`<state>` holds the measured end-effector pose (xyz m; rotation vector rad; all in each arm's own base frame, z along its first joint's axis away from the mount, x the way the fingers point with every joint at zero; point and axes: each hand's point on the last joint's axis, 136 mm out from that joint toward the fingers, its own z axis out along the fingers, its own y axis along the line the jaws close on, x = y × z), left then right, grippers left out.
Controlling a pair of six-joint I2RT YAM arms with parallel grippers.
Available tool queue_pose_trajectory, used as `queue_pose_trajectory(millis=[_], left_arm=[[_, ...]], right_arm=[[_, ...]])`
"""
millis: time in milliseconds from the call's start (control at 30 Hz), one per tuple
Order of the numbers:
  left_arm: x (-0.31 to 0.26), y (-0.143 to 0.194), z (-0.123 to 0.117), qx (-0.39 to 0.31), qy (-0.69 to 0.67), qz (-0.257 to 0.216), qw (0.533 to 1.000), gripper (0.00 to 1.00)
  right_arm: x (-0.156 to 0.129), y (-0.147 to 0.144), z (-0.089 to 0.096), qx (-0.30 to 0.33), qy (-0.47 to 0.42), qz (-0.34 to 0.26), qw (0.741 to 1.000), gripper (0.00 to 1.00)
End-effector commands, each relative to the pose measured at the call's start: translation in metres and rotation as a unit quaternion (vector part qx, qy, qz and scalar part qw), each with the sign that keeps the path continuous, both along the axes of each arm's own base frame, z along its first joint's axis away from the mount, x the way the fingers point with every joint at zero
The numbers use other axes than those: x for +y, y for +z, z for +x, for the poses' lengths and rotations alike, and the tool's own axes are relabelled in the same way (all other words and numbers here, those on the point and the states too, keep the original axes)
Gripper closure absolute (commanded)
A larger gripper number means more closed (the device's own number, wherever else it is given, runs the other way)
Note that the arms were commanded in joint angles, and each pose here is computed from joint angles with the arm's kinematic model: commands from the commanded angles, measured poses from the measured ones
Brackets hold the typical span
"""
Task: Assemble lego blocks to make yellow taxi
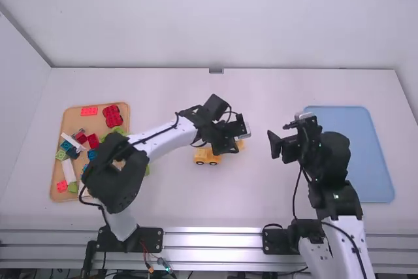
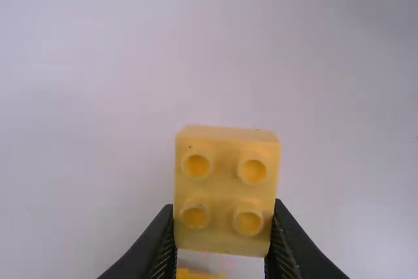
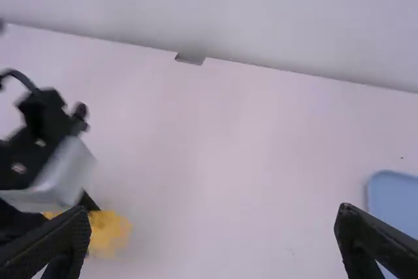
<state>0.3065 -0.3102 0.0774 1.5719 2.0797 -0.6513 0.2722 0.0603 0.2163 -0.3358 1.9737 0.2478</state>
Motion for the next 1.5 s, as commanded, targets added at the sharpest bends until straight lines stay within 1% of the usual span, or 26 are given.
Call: queue_pose_trajectory(millis=[0,100,133,200,300,433,533,567,633,767,833,867,933,967,1067,1100,1133,1200,1233,1300,1333,1400,1433,1467], left_arm=[[-0.007,-0.016,0.002,-0.013,-0.027,0.034,0.999,0.98],[-0.012,-0.038,-0.002,-0.021,-0.046,0.074,0.996,0.98],[-0.012,-0.051,-0.004,-0.036,-0.056,0.104,0.992,0.98],[-0.011,-0.062,-0.004,-0.051,-0.057,0.132,0.988,0.98],[-0.014,-0.069,-0.005,-0.070,-0.059,0.142,0.986,0.98],[-0.016,-0.074,-0.002,-0.083,-0.050,0.133,0.986,0.97],[-0.014,-0.076,-0.005,-0.079,-0.052,0.137,0.986,0.90],[-0.013,-0.077,-0.004,-0.081,-0.050,0.139,0.986,0.85],[-0.009,-0.080,-0.001,-0.090,-0.044,0.149,0.984,0.82],[-0.008,-0.083,-0.001,-0.095,-0.042,0.149,0.983,0.80],[-0.008,-0.084,-0.001,-0.095,-0.042,0.148,0.983,0.77],[-0.007,-0.084,-0.001,-0.095,-0.042,0.149,0.983,0.70],[-0.008,-0.084,-0.001,-0.095,-0.042,0.149,0.983,0.62],[-0.008,-0.084,-0.001,-0.095,-0.042,0.149,0.983,0.57],[-0.009,-0.083,0.000,-0.097,-0.042,0.147,0.984,0.12],[-0.009,-0.083,0.001,-0.099,-0.041,0.146,0.983,0.03],[-0.010,-0.081,0.003,-0.103,-0.038,0.146,0.983,0.01],[-0.011,-0.076,0.004,-0.103,-0.038,0.146,0.983,0.01],[-0.012,-0.066,0.007,-0.103,-0.029,0.141,0.984,0.01],[-0.015,-0.047,0.012,-0.101,-0.009,0.117,0.988,0.01],[-0.016,-0.043,0.012,-0.101,-0.010,0.110,0.989,0.01],[-0.014,-0.024,0.011,-0.103,-0.013,0.080,0.991,0.01],[-0.007,-0.015,0.014,-0.109,-0.003,0.071,0.992,0.01],[-0.004,-0.012,0.015,-0.111,0.004,0.069,0.991,0.01]], right_arm=[[-0.007,0.007,-0.008,-0.019,-0.022,0.014,0.999,0.01],[-0.012,0.014,-0.017,-0.034,-0.035,0.024,0.998,0.01],[-0.015,0.016,-0.021,-0.043,-0.042,0.026,0.998,0.02],[-0.019,0.017,-0.024,-0.049,-0.049,0.026,0.997,0.02],[-0.022,0.015,-0.025,-0.050,-0.056,0.026,0.997,0.01],[-0.023,0.012,-0.022,-0.044,-0.058,0.026,0.997,0.02],[-0.018,0.010,-0.018,-0.040,-0.048,0.026,0.998,0.02],[-0.017,0.009,-0.017,-0.038,-0.044,0.026,0.998,0.02],[-0.012,0.007,-0.013,-0.035,-0.036,0.024,0.998,0.01],[-0.008,0.003,-0.006,-0.028,-0.026,0.021,0.999,0.01],[-0.007,0.001,-0.003,-0.025,-0.025,0.021,0.999,0.01],[-0.007,0.000,-0.002,-0.024,-0.025,0.021,0.999,0.01],[-0.008,-0.001,-0.001,-0.021,-0.026,0.021,0.999,0.01],[-0.008,-0.001,0.000,-0.021,-0.026,0.021,0.999,0.01],[-0.007,0.000,0.000,-0.022,-0.022,0.016,0.999,0.02],[-0.007,0.001,0.000,-0.024,-0.019,0.009,0.999,0.02],[-0.007,0.002,0.000,-0.026,-0.018,0.006,0.999,0.02],[-0.008,0.003,0.000,-0.028,-0.019,0.005,0.999,0.01],[-0.007,0.004,0.000,-0.032,-0.015,-0.002,0.999,0.02],[-0.008,0.003,0.002,-0.035,-0.010,-0.016,0.999,0.02],[-0.008,0.003,0.002,-0.035,-0.011,-0.017,0.999,0.02],[-0.008,0.001,0.006,-0.035,-0.009,-0.020,0.999,0.01],[-0.007,-0.001,0.009,-0.033,-0.004,-0.027,0.999,0.01],[-0.007,-0.002,0.010,-0.033,-0.003,-0.029,0.999,0.01]])
